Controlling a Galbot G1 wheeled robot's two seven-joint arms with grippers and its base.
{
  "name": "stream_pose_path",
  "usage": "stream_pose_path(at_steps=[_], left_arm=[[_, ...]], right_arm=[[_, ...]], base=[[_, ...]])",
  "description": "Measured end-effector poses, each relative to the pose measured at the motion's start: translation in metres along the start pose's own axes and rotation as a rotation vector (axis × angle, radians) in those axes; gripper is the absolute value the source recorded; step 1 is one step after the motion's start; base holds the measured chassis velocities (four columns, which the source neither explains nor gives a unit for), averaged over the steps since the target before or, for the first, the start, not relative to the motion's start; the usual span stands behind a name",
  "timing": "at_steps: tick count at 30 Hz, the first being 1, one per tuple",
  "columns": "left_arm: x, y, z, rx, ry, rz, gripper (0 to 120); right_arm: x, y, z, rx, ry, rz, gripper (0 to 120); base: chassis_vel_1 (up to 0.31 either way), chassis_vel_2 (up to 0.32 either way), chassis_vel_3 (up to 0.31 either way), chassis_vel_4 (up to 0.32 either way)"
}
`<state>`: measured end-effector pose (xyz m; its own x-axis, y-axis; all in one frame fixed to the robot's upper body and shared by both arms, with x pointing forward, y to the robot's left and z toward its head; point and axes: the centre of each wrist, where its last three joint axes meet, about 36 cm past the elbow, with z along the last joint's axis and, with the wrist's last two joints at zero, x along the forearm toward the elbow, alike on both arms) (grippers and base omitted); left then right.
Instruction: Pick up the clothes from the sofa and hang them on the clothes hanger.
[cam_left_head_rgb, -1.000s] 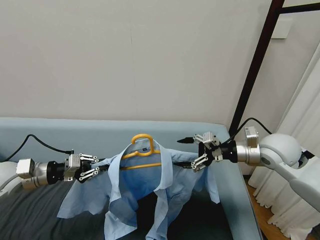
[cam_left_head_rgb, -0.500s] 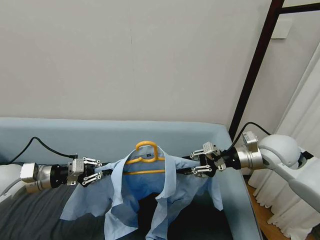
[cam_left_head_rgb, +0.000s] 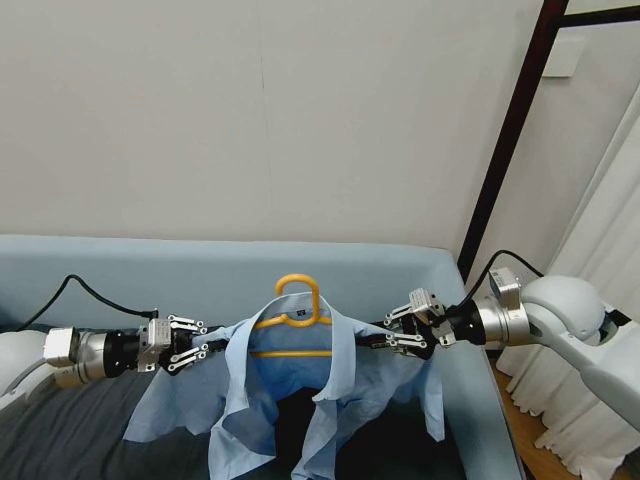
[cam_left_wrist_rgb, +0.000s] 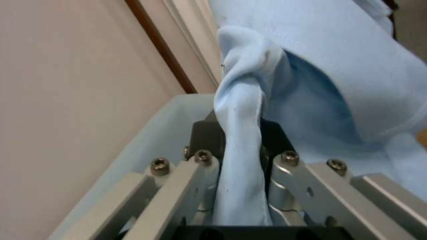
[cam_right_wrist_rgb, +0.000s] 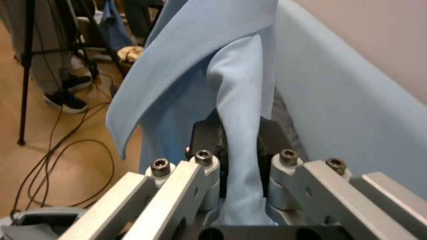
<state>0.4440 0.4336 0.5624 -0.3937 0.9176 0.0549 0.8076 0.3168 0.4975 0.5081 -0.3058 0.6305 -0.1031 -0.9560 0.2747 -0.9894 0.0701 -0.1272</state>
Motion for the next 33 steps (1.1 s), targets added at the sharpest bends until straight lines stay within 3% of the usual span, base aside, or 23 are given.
stream_pose_path(at_steps=[3, 5, 13, 15, 17, 18, 22, 26, 28, 33], left_arm=[[-0.002, -0.003, 0.005, 0.007, -0.06, -0.07, 27], [-0.002, -0.002, 0.006, 0.007, -0.07, -0.08, 30], [0.004, 0.019, -0.004, -0.014, -0.168, -0.225, 64], [0.004, 0.021, -0.006, -0.016, -0.181, -0.256, 67], [-0.001, 0.024, -0.011, 0.003, -0.239, -0.349, 77], [-0.001, 0.024, -0.011, 0.003, -0.239, -0.349, 77], [-0.02, 0.016, -0.029, 0.084, -0.381, -0.47, 94], [-0.034, 0.006, -0.037, 0.117, -0.445, -0.496, 100], [-0.051, -0.008, -0.04, 0.151, -0.494, -0.494, 100], [-0.07, -0.03, -0.035, 0.201, -0.533, -0.487, 100]], right_arm=[[0.008, 0.0, -0.005, 0.005, -0.019, 0.034, 8], [0.01, 0.0, -0.007, 0.007, -0.021, 0.039, 8], [0.022, 0.003, -0.017, 0.024, -0.055, 0.092, 8], [0.023, 0.004, -0.018, 0.022, -0.065, 0.101, 8], [0.024, 0.004, -0.021, 0.012, -0.096, 0.131, 8], [0.024, 0.004, -0.021, 0.012, -0.096, 0.131, 8], [0.025, 0.001, -0.021, -0.009, -0.135, 0.193, 8], [0.027, 0.003, -0.025, -0.024, -0.144, 0.256, 8], [0.033, 0.009, -0.034, -0.035, -0.139, 0.31, 8], [0.048, 0.019, -0.052, -0.063, -0.122, 0.393, 8]], base=[[0.0, 0.0, 0.0, 0.0], [0.0, 0.0, 0.0, 0.0], [0.0, 0.0, 0.0, 0.0], [0.0, 0.0, 0.0, 0.0], [0.0, 0.0, 0.0, 0.0], [0.0, 0.0, 0.0, 0.0], [0.0, 0.0, 0.0, 0.0], [0.0, 0.0, 0.0, 0.0], [0.0, 0.0, 0.0, 0.0], [0.0, 0.0, 0.0, 0.0]])
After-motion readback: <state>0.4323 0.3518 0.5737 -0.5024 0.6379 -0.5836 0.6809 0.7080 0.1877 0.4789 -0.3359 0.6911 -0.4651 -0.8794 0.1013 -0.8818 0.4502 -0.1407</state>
